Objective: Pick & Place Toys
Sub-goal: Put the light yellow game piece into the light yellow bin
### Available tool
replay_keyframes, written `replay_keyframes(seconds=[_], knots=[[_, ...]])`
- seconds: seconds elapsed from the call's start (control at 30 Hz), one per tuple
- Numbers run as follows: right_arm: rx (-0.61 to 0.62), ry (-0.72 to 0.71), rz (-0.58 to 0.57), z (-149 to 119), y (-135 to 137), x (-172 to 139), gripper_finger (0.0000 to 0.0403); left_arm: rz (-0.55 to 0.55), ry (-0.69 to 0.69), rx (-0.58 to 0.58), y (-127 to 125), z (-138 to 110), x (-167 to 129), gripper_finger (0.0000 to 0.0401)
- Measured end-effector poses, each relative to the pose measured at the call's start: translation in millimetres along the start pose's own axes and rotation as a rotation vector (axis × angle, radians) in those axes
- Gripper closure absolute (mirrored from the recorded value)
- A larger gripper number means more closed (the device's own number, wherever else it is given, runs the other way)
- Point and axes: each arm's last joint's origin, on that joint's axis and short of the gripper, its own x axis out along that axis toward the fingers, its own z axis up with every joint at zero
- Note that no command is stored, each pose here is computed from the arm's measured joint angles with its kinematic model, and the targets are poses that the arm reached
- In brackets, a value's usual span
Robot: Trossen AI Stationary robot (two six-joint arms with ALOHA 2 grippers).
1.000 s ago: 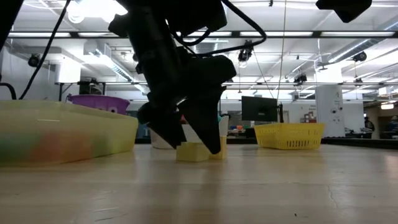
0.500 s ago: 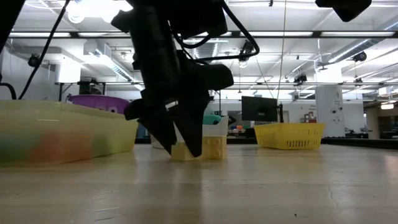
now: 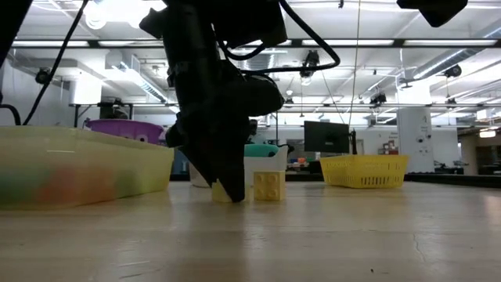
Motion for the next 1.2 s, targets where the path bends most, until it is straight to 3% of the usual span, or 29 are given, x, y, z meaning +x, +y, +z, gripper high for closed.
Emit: replay_keyframes(seconds=[0.17,0.57,0.8,1.0,1.2], knots=[[0.014,-0.009,0.006,1.0,0.7,0.0,0.0124,0.034,0.057,0.034,-1.8,2.3,-15.5,0.0275],[0.032,-0.027,0.016,2.9,1.9,0.3,0.0124,0.118,0.132,0.156,0.0,17.1,-100.6,0.0275],[0.018,-0.014,0.007,-0.6,6.6,9.5,0.0124,0.191,0.193,0.056,22.1,-2.3,-134.9,0.0275],[-0.003,-0.01,0.004,-2.6,9.9,15.8,0.0124,0.204,0.183,-0.061,46.4,-27.5,-139.1,0.0275],[0.017,-0.035,0.015,1.5,10.8,15.6,0.0124,0.233,0.25,-0.181,81.0,-53.0,-106.4,0.0275]])
